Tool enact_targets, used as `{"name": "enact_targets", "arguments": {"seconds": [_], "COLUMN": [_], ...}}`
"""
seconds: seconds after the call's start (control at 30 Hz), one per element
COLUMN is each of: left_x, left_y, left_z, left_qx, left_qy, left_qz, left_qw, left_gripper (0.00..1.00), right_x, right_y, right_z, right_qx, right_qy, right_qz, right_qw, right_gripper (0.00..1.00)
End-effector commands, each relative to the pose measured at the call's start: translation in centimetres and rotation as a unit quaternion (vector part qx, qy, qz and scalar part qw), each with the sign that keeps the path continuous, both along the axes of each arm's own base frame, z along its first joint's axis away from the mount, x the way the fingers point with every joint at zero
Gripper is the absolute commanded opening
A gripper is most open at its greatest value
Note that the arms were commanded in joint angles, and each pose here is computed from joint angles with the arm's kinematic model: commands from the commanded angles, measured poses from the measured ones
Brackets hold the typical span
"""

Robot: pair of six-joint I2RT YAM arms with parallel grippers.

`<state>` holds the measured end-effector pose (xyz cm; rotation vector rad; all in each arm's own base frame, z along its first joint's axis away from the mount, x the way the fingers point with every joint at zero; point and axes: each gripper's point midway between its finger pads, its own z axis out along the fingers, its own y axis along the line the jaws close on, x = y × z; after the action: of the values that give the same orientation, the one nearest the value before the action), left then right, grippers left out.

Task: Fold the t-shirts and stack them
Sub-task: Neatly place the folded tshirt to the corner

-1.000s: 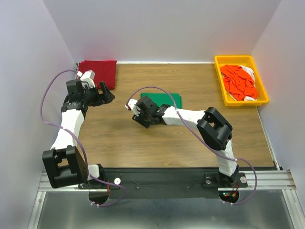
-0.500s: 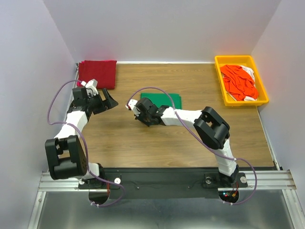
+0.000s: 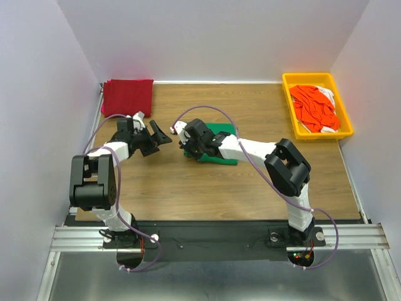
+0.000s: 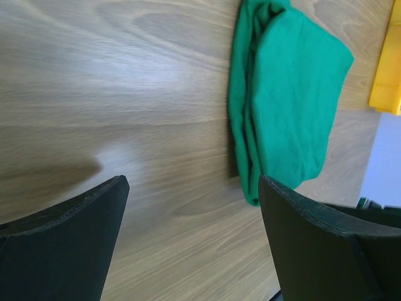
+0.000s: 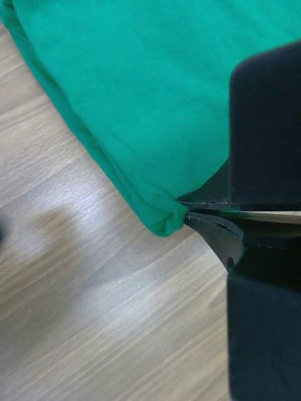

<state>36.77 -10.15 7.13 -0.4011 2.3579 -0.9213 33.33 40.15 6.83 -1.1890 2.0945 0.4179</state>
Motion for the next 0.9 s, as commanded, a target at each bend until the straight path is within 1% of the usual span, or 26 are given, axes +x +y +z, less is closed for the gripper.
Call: {"name": "enact_targets", "arguments": {"seconds": [0.0, 0.07, 0.1, 0.2, 0.23, 0.33, 0.5, 0.67, 0.7, 0.77, 0.8, 0.87], "left_x": [2.2, 2.4, 2.3, 2.5, 2.4, 2.5, 3.3, 4.9, 5.4, 5.7, 5.9, 6.6], "left_y": [-2.9, -4.6, -5.2, -6.4, -6.9, -8.0, -9.2, -10.7, -10.8, -11.0, -11.2, -11.0], "left_z": [2.6, 2.4, 1.6, 0.7, -0.2, -1.3, -1.6, -2.0, -2.3, -2.4, -2.5, -2.5], "left_qx": [-0.037, -0.045, -0.056, -0.068, -0.072, -0.080, -0.084, -0.084, -0.083, -0.082, -0.080, -0.077], "left_qy": [-0.046, -0.047, -0.028, -0.020, -0.003, 0.015, 0.014, 0.006, 0.004, 0.002, -0.001, -0.011], "left_qz": [0.011, 0.005, 0.011, 0.019, 0.026, 0.027, 0.042, 0.059, 0.067, 0.073, 0.076, 0.088], "left_qw": [0.998, 0.998, 0.998, 0.997, 0.997, 0.996, 0.995, 0.995, 0.994, 0.994, 0.994, 0.993], "left_gripper": [0.97, 0.97, 0.97, 0.97, 0.97, 0.97, 0.97, 0.83, 0.79, 0.75, 0.69, 0.63], "right_x": [0.5, 0.8, 1.0, 1.5, 1.6, 2.1, 2.5, 3.1, 3.3, 3.4, 3.5, 3.4], "right_y": [1.7, 1.7, 1.6, 1.8, 1.9, 2.0, 2.5, 2.9, 3.0, 3.0, 3.0, 3.1], "right_z": [4.6, 4.4, 4.6, 5.1, 5.3, 6.0, 6.3, 5.4, 5.5, 5.7, 5.7, 5.8], "right_qx": [0.056, 0.057, 0.060, 0.068, 0.071, 0.080, 0.090, 0.089, 0.090, 0.091, 0.092, 0.093], "right_qy": [-0.021, -0.018, -0.017, -0.018, -0.017, -0.020, -0.016, -0.009, -0.011, -0.013, -0.012, -0.012], "right_qz": [0.003, -0.002, -0.005, -0.012, -0.013, -0.018, -0.021, -0.032, -0.035, -0.039, -0.041, -0.039], "right_qw": [0.998, 0.998, 0.998, 0.997, 0.997, 0.996, 0.996, 0.996, 0.995, 0.995, 0.995, 0.995], "right_gripper": [0.01, 0.00, 0.01, 0.01, 0.00, 0.01, 0.01, 0.01, 0.01, 0.01, 0.01, 0.00]}}
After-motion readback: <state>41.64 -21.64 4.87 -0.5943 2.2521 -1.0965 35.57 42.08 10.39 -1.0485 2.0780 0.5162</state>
